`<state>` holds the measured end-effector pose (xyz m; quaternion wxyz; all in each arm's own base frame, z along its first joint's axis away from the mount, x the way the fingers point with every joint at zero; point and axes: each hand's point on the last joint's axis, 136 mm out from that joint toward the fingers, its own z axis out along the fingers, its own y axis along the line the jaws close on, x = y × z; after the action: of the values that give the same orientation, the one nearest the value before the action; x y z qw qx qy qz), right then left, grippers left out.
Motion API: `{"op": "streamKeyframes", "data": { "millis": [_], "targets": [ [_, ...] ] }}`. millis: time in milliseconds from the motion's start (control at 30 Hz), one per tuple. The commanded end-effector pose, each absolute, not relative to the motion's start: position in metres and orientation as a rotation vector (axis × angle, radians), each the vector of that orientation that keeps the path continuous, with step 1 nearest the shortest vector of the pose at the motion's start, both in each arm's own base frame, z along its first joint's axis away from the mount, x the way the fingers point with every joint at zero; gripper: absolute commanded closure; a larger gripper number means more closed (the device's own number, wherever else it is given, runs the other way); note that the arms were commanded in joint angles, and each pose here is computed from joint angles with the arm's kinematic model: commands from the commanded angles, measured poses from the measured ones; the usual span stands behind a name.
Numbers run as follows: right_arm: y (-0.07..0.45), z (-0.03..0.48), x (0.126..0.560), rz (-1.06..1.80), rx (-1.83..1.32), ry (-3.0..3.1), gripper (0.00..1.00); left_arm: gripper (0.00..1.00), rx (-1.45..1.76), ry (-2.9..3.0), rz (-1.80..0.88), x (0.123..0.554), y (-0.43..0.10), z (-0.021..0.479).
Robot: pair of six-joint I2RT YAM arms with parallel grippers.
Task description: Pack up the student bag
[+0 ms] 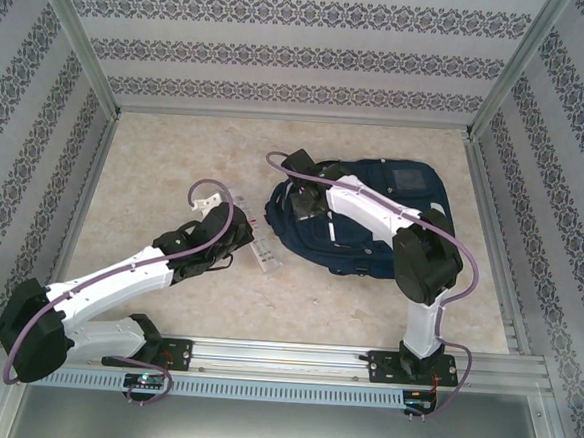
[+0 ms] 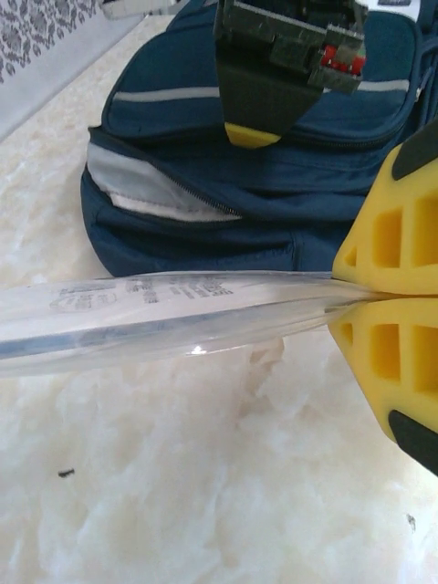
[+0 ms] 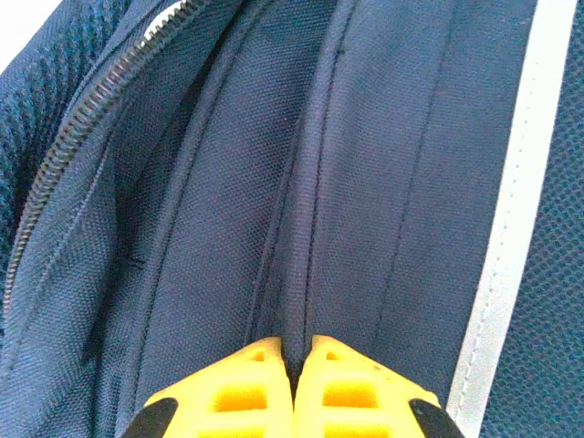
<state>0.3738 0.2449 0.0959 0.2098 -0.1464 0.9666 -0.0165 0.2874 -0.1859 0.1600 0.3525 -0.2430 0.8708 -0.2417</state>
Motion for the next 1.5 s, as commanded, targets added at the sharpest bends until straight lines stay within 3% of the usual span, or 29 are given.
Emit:
{"op": "streamKeyframes", "data": {
  "millis": [0, 300, 600, 900, 1100, 1167, 1233, 1300, 1467],
  "targets": [
    [0.239, 0.127, 0.379, -0.038, -0.385, 2.624, 1.0, 1.0, -0.545, 2.254, -0.623, 0.294, -0.187, 0.177],
    [0.218, 0.226, 0.371, 0.157, -0.328, 2.441, 1.0, 1.0, -0.433, 2.214, -0.86, 0.328, -0.226, 0.215],
    [0.193, 0.313, 0.357, 0.484, -0.26, 2.257, 1.0, 1.0, -0.343, 2.156, -1.237, 0.374, -0.298, 0.242],
    [0.181, 0.321, 0.354, 0.546, -0.212, 2.235, 1.0, 1.0, -0.211, 2.209, -1.359, 0.396, -0.38, 0.212],
    [0.182, 0.316, 0.354, 0.559, -0.203, 2.246, 1.0, 1.0, -0.209, 2.313, -1.263, 0.408, -0.407, 0.162],
    [0.18, 0.314, 0.354, 0.554, -0.195, 2.25, 1.0, 0.77, -0.215, 2.353, -1.203, 0.411, -0.406, 0.147],
    [0.178, 0.31, 0.354, 0.55, -0.189, 2.259, 1.0, 0.67, -0.242, 2.365, -1.14, 0.413, -0.397, 0.14],
    [0.175, 0.304, 0.353, 0.541, -0.181, 2.269, 1.0, 0.43, -0.237, 2.374, -1.092, 0.411, -0.388, 0.139],
    [0.171, 0.291, 0.353, 0.537, -0.161, 2.292, 1.0, 0.22, -0.202, 2.386, -0.987, 0.406, -0.367, 0.151]
  ]
}}
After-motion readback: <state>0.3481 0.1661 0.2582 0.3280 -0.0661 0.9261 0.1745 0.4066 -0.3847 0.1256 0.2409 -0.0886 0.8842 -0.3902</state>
